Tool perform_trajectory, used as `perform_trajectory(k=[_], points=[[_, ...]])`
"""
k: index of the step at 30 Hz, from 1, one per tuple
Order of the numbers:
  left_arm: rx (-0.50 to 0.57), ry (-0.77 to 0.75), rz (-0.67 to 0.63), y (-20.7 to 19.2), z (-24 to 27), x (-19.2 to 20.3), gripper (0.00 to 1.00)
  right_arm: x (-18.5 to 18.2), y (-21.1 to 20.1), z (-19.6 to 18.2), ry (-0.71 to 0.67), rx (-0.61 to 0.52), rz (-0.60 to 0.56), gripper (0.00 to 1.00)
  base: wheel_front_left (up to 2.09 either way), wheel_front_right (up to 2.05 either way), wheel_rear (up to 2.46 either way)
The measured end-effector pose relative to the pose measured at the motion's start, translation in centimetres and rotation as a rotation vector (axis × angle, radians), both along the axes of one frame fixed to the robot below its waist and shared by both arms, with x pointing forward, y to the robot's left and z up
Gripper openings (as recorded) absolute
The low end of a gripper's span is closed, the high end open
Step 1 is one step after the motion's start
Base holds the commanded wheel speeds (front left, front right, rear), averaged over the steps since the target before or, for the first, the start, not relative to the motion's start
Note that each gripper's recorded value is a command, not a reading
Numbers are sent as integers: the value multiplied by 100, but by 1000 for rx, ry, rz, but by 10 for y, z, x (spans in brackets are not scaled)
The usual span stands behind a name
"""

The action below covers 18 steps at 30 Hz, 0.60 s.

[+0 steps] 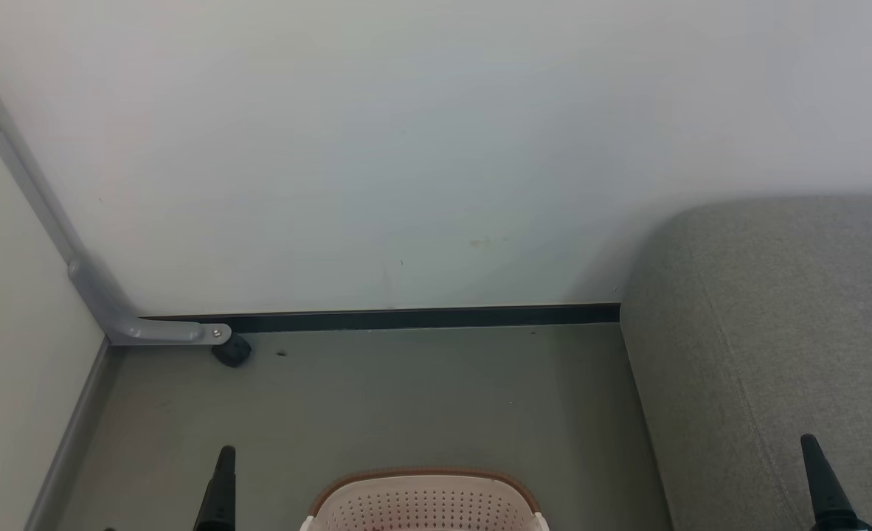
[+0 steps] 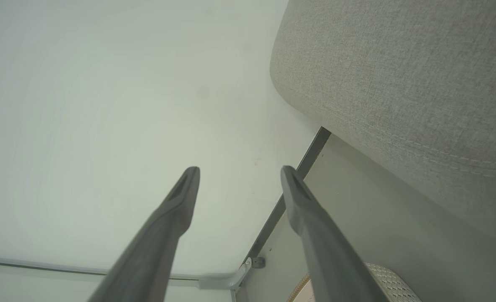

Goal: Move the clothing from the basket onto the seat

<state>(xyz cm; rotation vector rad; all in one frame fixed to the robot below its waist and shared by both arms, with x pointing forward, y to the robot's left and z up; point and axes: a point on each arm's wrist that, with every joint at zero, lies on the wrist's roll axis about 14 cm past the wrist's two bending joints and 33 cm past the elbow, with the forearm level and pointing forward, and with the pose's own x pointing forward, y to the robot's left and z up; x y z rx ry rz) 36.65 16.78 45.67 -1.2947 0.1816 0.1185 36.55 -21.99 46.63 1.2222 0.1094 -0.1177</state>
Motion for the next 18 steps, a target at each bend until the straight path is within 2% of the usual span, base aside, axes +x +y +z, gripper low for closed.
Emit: perform_trajectory(k=[9, 18], points=[[238, -34, -76, -15, 10, 4, 100, 2, 1, 6, -14, -276, 73, 100, 0, 0, 0], [474, -64, -137, -23, 14, 3, 100, 2, 6, 9, -26, -476, 131, 100, 0, 0, 0]])
